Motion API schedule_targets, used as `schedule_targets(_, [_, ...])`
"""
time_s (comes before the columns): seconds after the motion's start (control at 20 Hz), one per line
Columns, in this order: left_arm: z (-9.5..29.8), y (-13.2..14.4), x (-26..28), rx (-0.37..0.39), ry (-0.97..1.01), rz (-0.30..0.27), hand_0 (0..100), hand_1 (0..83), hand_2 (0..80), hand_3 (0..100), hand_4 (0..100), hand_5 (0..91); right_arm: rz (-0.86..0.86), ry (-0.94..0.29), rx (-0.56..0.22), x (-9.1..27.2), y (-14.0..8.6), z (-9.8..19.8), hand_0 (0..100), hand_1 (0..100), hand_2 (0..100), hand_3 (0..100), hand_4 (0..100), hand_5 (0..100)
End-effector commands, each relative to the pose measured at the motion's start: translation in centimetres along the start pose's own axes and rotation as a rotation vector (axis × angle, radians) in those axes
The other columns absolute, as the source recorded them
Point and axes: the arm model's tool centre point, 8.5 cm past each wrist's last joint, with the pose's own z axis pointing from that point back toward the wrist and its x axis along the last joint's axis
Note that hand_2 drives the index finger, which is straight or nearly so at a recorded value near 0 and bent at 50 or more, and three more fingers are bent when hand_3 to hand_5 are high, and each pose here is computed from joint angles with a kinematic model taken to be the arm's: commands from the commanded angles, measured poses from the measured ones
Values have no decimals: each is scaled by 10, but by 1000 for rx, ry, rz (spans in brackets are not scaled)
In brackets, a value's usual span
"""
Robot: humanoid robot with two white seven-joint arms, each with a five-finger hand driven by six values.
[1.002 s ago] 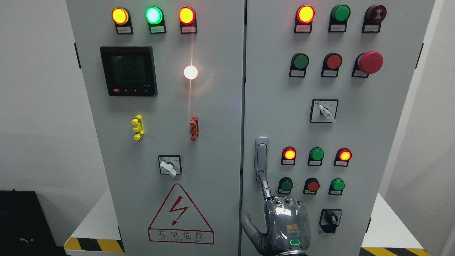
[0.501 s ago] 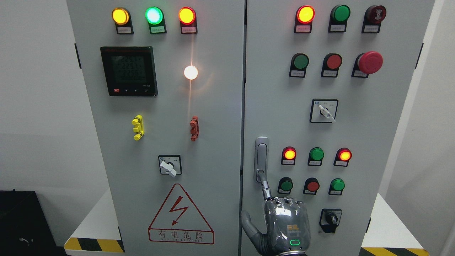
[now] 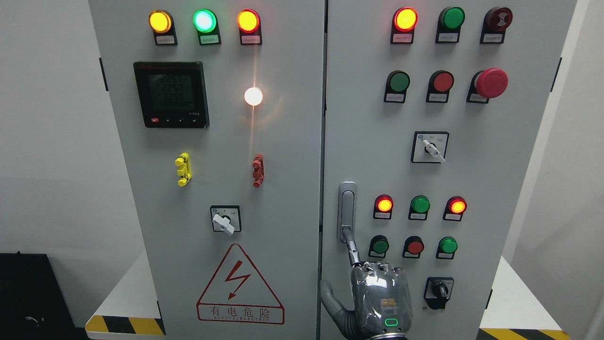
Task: Release door handle
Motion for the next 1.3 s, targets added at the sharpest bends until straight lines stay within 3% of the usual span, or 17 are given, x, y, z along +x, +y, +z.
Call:
schedule_targets(0.0, [1,0,-11,0,16,2,120,556,0,0,0,0,2,6,5,-1,2,0,383,284,141,1000,1000,1000])
schedule_targets(1.25, [1,0,-11,0,16,1,120,556,0,0,0,0,3,7,20,-1,6,5,382,285,154,1000,1000,1000])
